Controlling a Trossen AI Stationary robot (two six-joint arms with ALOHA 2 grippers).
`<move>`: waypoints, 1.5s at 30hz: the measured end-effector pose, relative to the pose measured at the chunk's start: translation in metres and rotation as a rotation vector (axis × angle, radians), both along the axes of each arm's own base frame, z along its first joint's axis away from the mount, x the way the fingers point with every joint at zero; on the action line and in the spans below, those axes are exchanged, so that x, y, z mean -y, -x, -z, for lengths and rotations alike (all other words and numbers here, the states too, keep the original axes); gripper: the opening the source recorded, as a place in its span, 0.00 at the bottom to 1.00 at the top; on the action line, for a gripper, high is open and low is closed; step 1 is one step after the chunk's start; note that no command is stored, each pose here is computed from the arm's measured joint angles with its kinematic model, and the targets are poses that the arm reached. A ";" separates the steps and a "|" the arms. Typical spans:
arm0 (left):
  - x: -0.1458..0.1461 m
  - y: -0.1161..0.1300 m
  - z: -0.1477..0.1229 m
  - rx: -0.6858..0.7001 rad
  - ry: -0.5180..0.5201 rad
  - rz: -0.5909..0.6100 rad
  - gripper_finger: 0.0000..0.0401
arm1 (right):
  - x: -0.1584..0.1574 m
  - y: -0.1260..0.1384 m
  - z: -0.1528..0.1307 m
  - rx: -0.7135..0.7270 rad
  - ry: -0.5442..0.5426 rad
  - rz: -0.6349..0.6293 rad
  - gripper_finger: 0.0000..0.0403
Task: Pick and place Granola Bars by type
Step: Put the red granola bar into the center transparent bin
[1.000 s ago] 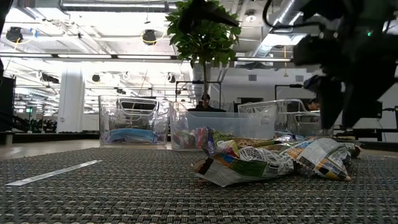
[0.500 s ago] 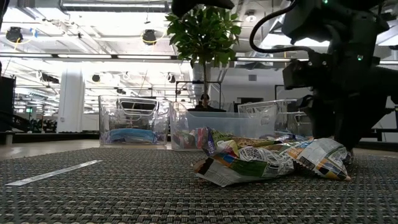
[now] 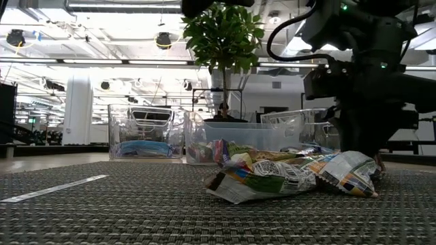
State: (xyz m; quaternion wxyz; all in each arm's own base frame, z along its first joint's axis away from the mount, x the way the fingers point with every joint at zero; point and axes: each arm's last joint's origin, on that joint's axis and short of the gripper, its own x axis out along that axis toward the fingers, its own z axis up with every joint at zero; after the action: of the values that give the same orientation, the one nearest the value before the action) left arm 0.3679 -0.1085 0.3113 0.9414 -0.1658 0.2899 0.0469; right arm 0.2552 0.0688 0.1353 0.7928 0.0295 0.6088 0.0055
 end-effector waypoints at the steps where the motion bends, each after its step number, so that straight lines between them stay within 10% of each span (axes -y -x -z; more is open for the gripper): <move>1: 0.001 0.000 0.001 0.010 0.009 -0.004 0.56 | 0.001 0.000 0.000 0.000 -0.001 0.002 0.22; 15: 0.009 0.001 0.021 0.058 0.096 -0.023 0.56 | -0.001 0.002 -0.007 0.001 -0.089 -0.010 0.09; 26: 0.007 0.001 0.022 0.054 0.074 -0.023 0.56 | 0.004 0.017 -0.068 0.263 -0.164 0.021 0.08; 45: 0.006 0.001 0.023 0.045 0.072 -0.020 0.56 | 0.043 0.015 -0.137 0.721 -0.562 0.592 0.09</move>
State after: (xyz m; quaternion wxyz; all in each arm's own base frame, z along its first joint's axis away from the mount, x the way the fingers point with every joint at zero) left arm 0.3666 -0.1149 0.2888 0.9406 -0.2035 0.2684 0.0419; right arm 0.2404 0.0261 0.2724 0.8805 0.4067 0.2391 -0.0459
